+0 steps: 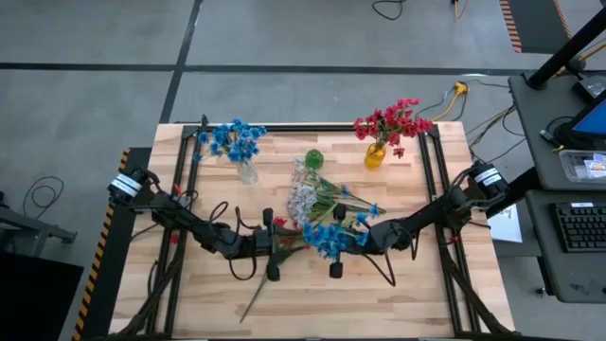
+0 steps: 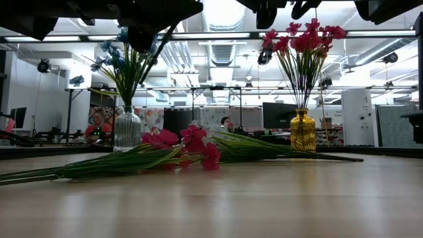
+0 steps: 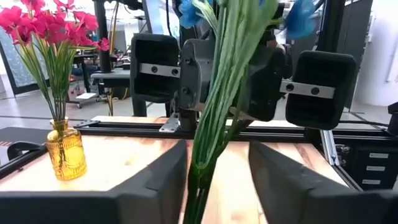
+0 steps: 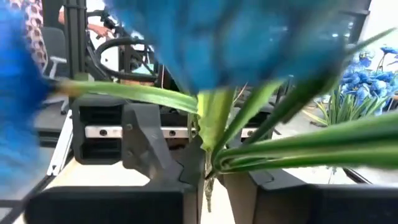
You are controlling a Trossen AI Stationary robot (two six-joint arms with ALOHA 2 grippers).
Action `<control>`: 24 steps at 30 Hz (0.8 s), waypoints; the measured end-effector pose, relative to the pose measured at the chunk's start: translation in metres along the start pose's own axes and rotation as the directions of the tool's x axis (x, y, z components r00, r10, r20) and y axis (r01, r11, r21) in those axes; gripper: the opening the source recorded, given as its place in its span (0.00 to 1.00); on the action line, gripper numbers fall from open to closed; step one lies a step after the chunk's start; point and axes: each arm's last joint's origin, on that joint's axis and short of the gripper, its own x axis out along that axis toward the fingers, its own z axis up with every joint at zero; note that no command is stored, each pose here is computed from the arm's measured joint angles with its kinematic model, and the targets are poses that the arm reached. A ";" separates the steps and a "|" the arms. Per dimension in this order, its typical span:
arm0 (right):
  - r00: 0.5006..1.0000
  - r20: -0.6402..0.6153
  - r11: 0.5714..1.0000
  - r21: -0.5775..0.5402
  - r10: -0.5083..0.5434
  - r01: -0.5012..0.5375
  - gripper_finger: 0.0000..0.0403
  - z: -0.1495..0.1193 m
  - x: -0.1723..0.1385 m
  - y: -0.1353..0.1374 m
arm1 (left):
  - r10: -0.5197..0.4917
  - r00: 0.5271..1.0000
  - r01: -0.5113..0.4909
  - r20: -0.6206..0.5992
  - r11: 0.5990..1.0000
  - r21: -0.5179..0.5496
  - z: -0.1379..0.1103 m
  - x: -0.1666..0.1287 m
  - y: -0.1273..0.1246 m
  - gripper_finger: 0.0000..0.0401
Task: Sort flowers into vase by color
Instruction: Put the blue flowers into the transparent vase
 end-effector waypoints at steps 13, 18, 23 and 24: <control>0.984 -0.179 1.000 0.012 0.017 -0.015 0.06 0.016 -0.014 -0.011 | -0.012 0.999 0.012 0.040 1.000 0.002 0.014 -0.005 -0.001 0.55; 0.981 -0.195 1.000 0.018 0.018 -0.015 0.06 0.015 -0.015 -0.011 | 0.006 0.999 -0.006 0.048 1.000 -0.004 0.015 0.001 0.004 0.52; 0.981 -0.195 1.000 0.017 0.011 -0.008 0.06 0.012 -0.012 -0.012 | -0.004 1.000 0.003 0.012 1.000 0.031 0.014 0.015 0.003 0.51; 0.981 -0.195 1.000 0.017 0.011 -0.007 0.06 0.012 -0.012 -0.012 | -0.001 1.000 0.000 0.001 0.999 0.043 0.014 0.017 0.002 0.50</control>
